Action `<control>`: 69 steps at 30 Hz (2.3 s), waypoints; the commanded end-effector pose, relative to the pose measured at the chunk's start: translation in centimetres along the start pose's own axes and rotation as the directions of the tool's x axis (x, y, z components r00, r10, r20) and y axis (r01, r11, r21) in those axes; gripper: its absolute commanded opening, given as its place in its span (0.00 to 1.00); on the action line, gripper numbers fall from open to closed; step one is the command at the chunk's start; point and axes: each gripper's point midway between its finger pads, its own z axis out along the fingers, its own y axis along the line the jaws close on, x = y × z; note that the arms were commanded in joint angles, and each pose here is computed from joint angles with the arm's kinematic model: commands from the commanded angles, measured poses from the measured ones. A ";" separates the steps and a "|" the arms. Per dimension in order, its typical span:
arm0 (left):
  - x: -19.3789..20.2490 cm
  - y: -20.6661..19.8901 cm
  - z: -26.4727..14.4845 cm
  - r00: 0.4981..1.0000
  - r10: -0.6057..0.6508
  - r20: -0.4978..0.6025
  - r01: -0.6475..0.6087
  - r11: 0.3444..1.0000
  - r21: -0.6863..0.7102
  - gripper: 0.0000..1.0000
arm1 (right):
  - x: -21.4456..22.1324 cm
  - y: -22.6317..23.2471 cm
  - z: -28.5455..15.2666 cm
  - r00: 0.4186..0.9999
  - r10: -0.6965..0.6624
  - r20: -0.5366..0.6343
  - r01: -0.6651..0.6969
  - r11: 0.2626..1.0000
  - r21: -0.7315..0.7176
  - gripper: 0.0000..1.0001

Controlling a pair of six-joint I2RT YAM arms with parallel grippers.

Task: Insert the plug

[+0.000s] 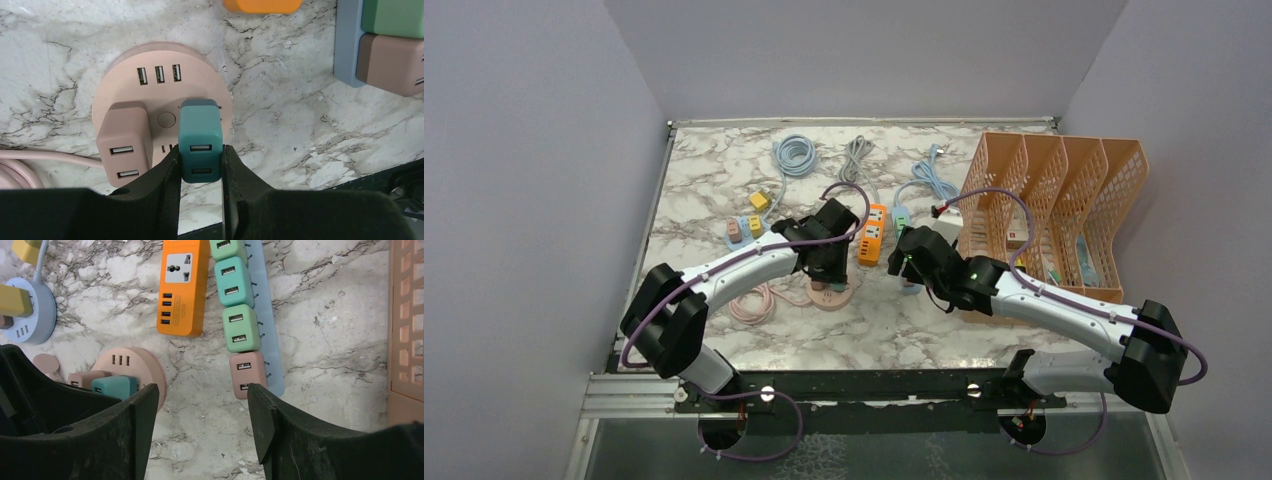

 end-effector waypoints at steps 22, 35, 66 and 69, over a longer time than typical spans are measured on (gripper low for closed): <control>8.7 5.8 6.6 0.942 0.101 -0.320 -0.192 0.945 -0.264 0.00 | -1.3 -2.0 -0.7 0.996 0.067 0.064 -0.072 0.994 0.077 0.64; 5.1 1.6 4.3 0.962 0.121 -0.245 -0.161 0.976 -0.147 0.12 | -2.5 -2.1 -1.2 0.993 0.067 0.101 -0.076 0.993 0.087 0.63; -17.0 4.0 -7.8 0.904 -0.023 0.426 0.095 0.985 -0.147 0.64 | -1.5 -1.4 -1.4 0.986 0.160 0.045 -0.163 0.984 0.075 0.63; -18.8 7.2 -6.8 0.898 -0.042 0.438 0.144 0.969 -0.202 0.63 | 0.1 -1.0 -0.9 0.976 0.218 -0.009 -0.217 0.974 0.062 0.63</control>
